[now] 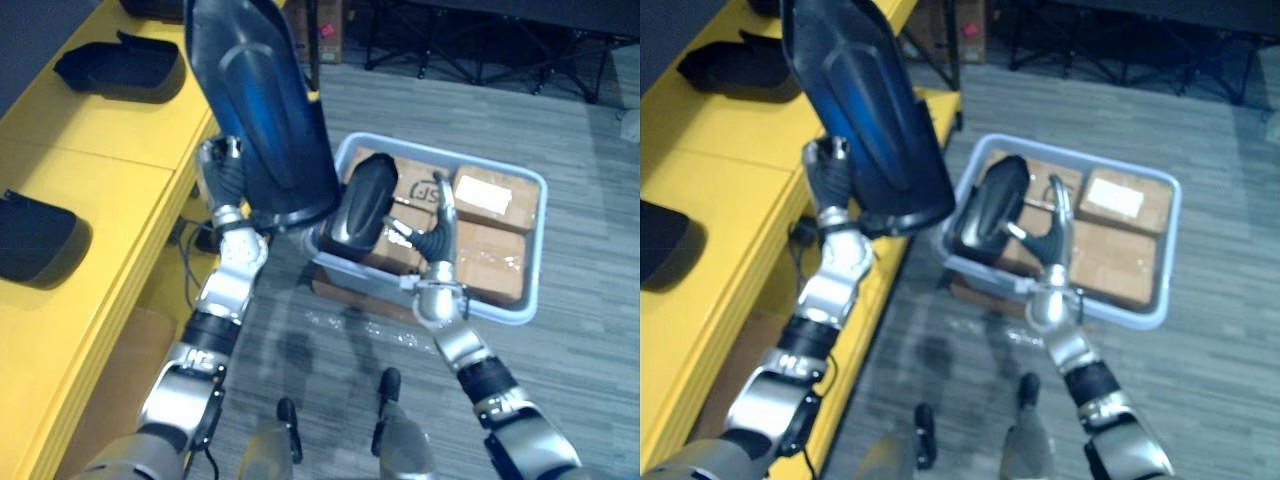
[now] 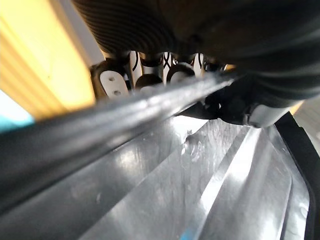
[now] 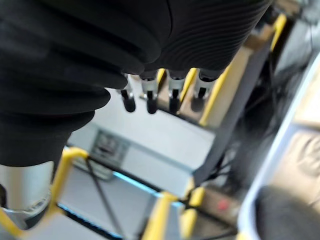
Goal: Walk over and take plastic housings, then place them on the shelf
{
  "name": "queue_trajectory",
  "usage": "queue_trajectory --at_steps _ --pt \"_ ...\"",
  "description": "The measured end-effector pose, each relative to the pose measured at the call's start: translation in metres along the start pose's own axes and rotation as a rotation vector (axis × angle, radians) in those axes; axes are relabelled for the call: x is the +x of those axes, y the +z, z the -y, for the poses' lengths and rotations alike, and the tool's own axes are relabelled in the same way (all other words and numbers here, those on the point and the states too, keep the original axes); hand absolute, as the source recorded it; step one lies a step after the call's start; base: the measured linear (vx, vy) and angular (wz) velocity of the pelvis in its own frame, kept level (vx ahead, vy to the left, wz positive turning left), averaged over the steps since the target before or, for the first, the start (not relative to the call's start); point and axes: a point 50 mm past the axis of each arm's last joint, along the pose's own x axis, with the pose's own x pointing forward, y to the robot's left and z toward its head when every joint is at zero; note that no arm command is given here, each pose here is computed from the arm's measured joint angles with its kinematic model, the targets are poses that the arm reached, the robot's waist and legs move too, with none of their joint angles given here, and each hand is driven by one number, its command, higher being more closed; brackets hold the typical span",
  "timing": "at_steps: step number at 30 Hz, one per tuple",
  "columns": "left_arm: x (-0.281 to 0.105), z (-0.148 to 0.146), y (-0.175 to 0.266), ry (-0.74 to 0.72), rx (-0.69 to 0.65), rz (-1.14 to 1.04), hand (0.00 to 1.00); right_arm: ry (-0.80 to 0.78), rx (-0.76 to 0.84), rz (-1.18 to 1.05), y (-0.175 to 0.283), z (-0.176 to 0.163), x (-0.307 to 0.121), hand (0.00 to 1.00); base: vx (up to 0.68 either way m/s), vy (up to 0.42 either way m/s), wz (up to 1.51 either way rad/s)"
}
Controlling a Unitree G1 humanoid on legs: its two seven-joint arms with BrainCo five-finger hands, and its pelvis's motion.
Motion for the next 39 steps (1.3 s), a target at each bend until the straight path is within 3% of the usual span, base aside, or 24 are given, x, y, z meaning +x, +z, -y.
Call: queue_trajectory --at_steps 3,8,14,21,29,33,39 --pt "0.000 -0.003 -0.002 0.021 0.012 -0.006 1.00 0.025 0.123 -0.021 0.004 0.005 -0.001 0.00 0.00 0.000 -0.01" --pt "-0.006 -0.016 -0.017 0.066 -0.017 -0.035 1.00 0.034 0.190 -0.109 -0.010 0.017 -0.015 0.00 0.01 -0.003 -0.09" --pt "-0.037 -0.043 -0.008 0.082 -0.218 0.055 1.00 -0.051 0.309 -0.206 -0.029 0.047 -0.037 0.00 0.01 -0.002 -0.05" --pt "-0.058 -0.059 -0.006 0.036 -0.318 0.064 1.00 -0.128 0.349 -0.158 -0.025 0.067 -0.039 0.00 0.03 -0.015 0.08" --pt "-0.058 -0.145 0.003 0.129 -0.237 0.219 1.00 -0.085 0.392 -0.108 -0.016 0.074 -0.032 0.00 0.01 -0.001 0.15" --pt "-0.067 -0.183 -0.010 0.197 -0.231 0.163 1.00 -0.073 0.391 -0.079 -0.010 0.073 -0.028 0.00 0.01 -0.026 0.30" --pt "-0.079 -0.232 -0.020 0.346 -0.073 0.136 1.00 -0.040 0.388 -0.037 -0.002 0.070 -0.020 0.00 0.02 -0.030 0.30"
